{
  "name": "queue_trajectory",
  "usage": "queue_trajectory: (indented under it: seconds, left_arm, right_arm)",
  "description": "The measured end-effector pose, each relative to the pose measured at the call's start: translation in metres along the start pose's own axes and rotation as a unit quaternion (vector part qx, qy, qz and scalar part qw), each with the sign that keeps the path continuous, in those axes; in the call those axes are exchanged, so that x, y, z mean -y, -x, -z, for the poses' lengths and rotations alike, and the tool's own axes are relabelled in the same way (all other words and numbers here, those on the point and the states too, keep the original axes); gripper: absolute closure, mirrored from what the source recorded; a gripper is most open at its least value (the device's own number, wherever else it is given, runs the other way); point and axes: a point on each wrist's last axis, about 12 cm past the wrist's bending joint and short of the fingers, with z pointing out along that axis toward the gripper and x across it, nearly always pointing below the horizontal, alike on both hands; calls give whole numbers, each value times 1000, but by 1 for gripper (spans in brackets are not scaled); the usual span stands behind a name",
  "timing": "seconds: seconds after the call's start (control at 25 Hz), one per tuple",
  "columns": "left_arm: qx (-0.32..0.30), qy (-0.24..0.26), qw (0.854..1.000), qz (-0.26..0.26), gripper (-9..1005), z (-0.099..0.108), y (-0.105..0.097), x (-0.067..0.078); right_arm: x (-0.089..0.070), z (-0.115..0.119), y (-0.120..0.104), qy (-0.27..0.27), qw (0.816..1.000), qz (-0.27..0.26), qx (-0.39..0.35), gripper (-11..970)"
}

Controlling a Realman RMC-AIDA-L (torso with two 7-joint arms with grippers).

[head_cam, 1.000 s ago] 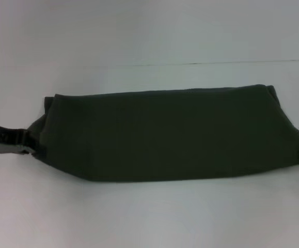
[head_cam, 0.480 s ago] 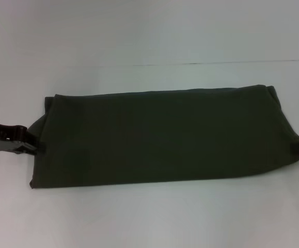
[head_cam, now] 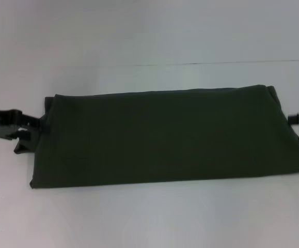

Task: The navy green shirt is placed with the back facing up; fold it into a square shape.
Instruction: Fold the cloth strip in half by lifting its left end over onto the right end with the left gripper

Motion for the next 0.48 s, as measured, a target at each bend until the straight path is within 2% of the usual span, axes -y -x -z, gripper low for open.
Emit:
queue_trajectory:
  seconds: [0.16, 0.24, 0.48]
  left_arm:
    - [16, -5, 1000, 0, 441, 3, 9, 4]
    - [23, -5, 1000, 7, 206, 3, 12, 5]
    - [44, -24, 999, 22, 123, 4, 17, 9]
  right_arm:
    - [-3, 5, 17, -1, 999, 13, 43, 252]
    - [-5, 7, 26, 3, 997, 25, 71, 223]
    - [-14, -1, 37, 27, 980, 88, 175, 135]
